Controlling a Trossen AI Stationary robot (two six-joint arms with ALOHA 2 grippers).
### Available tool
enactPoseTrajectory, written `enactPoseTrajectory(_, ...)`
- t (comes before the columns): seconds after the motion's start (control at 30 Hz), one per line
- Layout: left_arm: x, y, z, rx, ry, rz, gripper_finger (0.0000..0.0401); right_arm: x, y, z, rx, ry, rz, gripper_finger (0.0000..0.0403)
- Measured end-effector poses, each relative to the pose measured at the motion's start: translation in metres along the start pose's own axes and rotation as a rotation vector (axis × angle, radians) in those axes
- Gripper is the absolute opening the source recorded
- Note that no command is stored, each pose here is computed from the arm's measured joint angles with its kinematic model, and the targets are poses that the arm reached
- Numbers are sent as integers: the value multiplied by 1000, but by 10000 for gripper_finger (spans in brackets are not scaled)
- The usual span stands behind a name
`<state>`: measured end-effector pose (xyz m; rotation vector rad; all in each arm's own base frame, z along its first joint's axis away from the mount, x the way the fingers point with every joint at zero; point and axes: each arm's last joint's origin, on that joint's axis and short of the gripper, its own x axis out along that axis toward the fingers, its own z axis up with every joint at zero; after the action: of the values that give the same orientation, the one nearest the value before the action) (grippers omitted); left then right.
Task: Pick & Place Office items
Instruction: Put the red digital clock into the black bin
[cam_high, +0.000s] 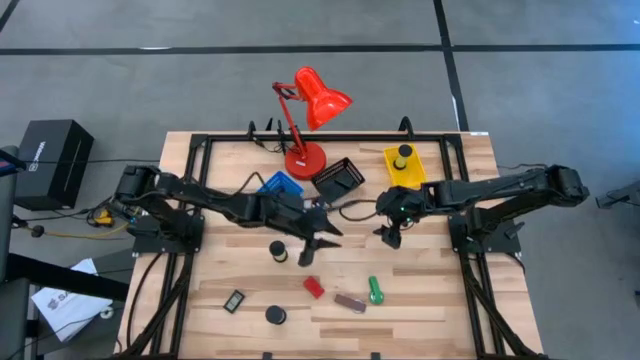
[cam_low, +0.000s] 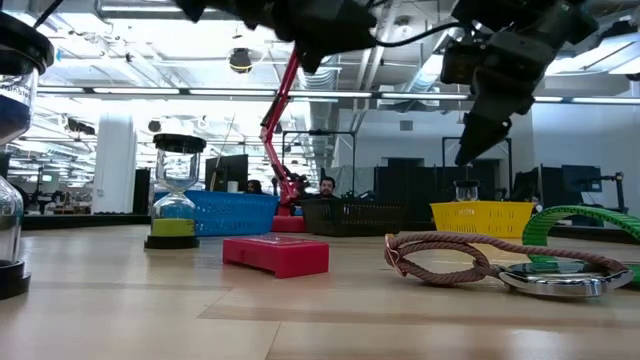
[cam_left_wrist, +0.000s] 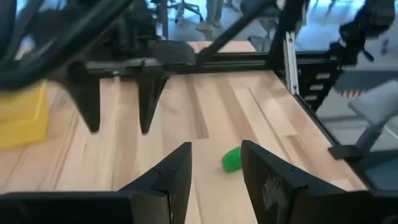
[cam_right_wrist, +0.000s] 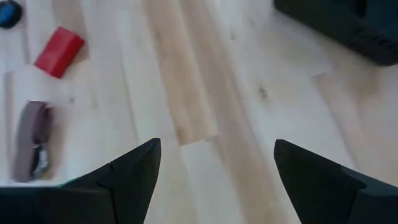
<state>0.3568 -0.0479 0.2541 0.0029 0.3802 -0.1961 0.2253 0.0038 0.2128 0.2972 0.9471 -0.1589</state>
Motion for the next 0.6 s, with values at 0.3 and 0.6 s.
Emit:
enactPoseTrajectory(0.3, 19, -62, 1, 163, 247, -27, 134, -2, 28, -17, 7, 84, 76, 304)
enactPoseTrajectory(0.6, 51, -78, -47, 139, 438, -89, 134, -5, 50, -28, -84, 100, 133, 304)
